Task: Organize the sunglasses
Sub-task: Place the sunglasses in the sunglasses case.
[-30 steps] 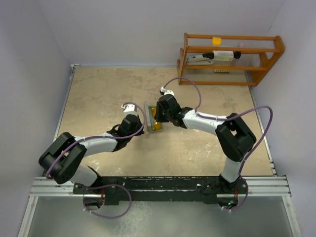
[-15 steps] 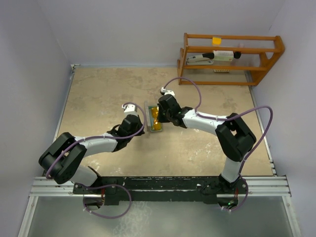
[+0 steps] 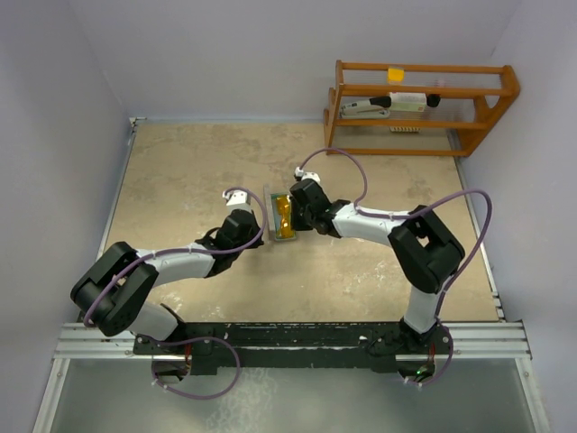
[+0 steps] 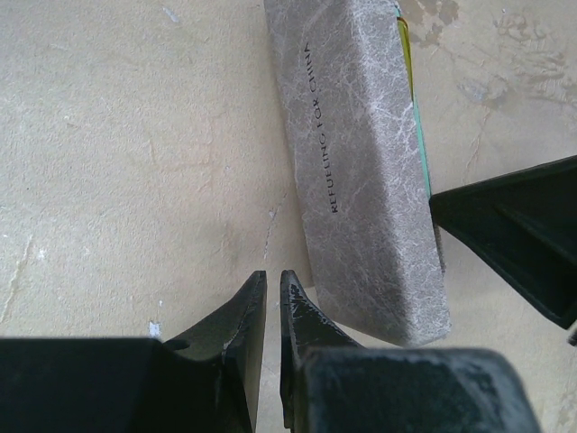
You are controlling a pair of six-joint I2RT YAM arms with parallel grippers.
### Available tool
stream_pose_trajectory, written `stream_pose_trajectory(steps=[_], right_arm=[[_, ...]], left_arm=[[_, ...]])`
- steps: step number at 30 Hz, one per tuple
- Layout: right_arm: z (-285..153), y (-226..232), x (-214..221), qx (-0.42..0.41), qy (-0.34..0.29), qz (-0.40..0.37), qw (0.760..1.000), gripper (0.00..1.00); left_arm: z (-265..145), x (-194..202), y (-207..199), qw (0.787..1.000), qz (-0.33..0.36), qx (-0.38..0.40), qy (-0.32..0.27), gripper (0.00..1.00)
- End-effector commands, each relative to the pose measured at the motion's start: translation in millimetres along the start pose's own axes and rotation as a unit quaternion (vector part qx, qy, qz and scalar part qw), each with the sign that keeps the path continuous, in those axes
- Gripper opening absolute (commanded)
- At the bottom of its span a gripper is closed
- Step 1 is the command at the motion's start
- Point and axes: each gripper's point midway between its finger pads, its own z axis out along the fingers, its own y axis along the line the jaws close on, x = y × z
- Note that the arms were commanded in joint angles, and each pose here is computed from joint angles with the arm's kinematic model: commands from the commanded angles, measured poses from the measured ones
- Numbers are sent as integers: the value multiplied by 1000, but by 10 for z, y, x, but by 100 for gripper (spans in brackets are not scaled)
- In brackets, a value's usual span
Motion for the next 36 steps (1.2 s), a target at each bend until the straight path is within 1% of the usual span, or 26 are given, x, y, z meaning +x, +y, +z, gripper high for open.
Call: stream_pose_trajectory(steps=[1,8,13,22,26,29,36], right_arm=[[77,64,-46,-6,-7,-3,1000,0],[172,37,40,-1,4,-3,1000,0],[146,51,7,-3,0,-2,1000,0],[-124,50,-267,6,-38,-5,999,0],[-299,104,-411,-6,-59,-5,998,0],[-366,128,-418,-19,-59,-5,998,0],[-217,-76,-285,4,-48,-4,999,0]], left_arm=[[-4,-212,-152,999,-9,15,-28,8],[-6,-208,-151,1000,-8,15,-27,8],[-6,-200,-144,1000,-7,14,-26,8],[-5,-211,-137,1000,-7,11,-28,8],[-8,-225,-133,1000,-4,7,-29,8],[-15,-253,-116,1000,-1,1,-31,8],[-97,-412,-60,998,6,-22,-50,8]])
